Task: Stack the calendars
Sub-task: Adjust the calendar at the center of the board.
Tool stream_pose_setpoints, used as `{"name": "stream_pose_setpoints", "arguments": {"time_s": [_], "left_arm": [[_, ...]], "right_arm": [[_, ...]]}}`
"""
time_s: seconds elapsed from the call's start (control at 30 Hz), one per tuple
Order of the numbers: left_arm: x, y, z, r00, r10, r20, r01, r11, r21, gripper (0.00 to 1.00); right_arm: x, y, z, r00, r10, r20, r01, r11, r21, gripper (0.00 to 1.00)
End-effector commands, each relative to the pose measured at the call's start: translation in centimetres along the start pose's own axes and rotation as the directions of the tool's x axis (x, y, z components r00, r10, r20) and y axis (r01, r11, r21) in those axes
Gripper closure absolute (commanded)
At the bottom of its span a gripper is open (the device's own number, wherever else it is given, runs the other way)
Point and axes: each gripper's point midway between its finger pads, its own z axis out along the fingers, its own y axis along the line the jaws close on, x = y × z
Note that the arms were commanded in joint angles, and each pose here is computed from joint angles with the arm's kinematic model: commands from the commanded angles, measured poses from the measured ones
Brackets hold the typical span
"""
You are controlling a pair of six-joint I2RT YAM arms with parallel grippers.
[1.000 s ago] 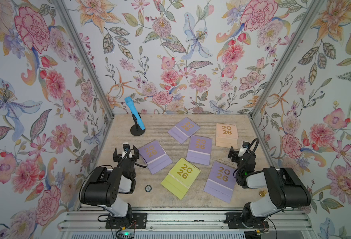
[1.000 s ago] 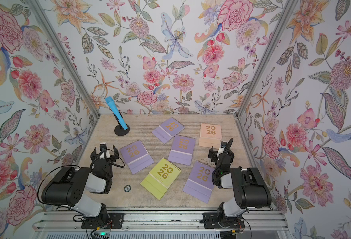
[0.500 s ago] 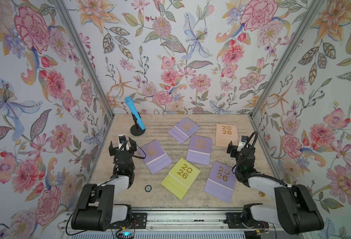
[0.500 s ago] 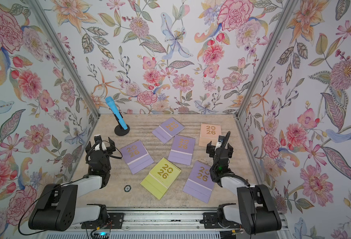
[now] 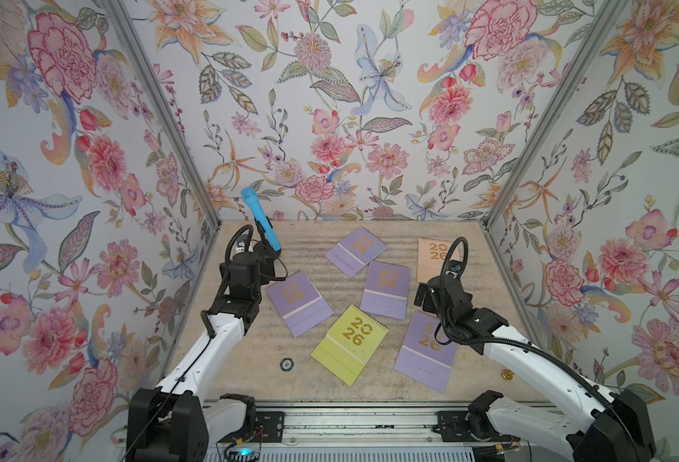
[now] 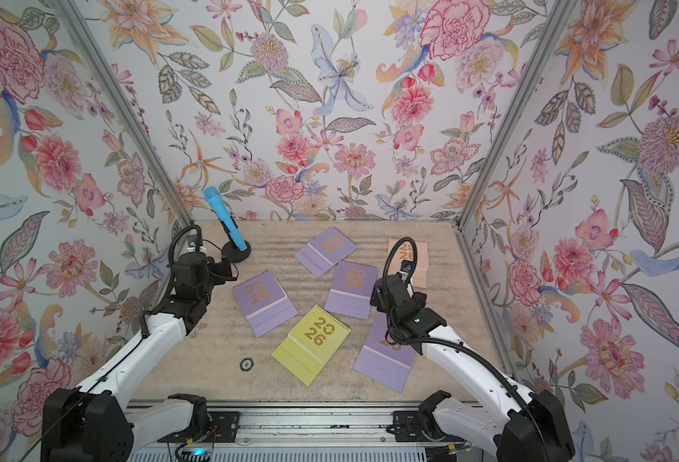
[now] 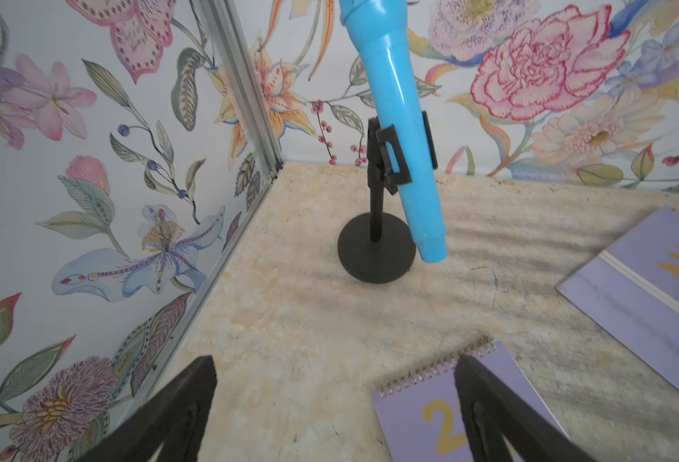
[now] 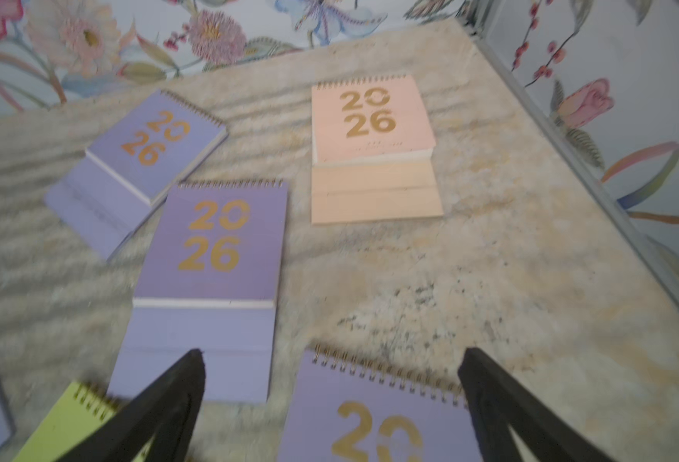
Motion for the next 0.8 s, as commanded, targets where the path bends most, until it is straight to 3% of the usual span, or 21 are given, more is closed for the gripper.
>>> {"name": "stream_pose_setpoints", "arguments": {"time_s": [0.0,0.1,0.23,0.4,0.77], "left_arm": [[4.9,-2.8,-1.7,0.98,-0.033,-0.196,0.058,0.991,0.124,0.1],[7.1,-5.4,-2.8,0.965,-0.034,-0.259,0.089,0.975,0.205,0.16],[9.9,-7.8,-4.1,0.943,-0.04,-0.33,0.135,0.953,0.272,0.25],[12.7,-9.9,-5.5,0.915,-0.065,-0.397,0.212,0.916,0.339,0.37],[16.0,-13.3,-6.8,0.864,-0.073,-0.498,0.308,0.86,0.408,0.7]], "right_arm": [[4.7,-0.7,-1.3,0.985,0.116,-0.128,-0.106,0.991,0.081,0.01],[7.4,1.9,-1.9,0.965,0.151,-0.213,-0.15,0.988,0.023,0.01],[10.3,5.1,-2.7,0.95,0.099,-0.295,-0.109,0.994,-0.016,0.01],[13.8,7.2,-2.6,0.896,0.106,-0.431,-0.131,0.991,-0.027,0.01],[17.0,9.1,-1.3,0.806,0.155,-0.572,-0.268,0.956,-0.118,0.01]]}}
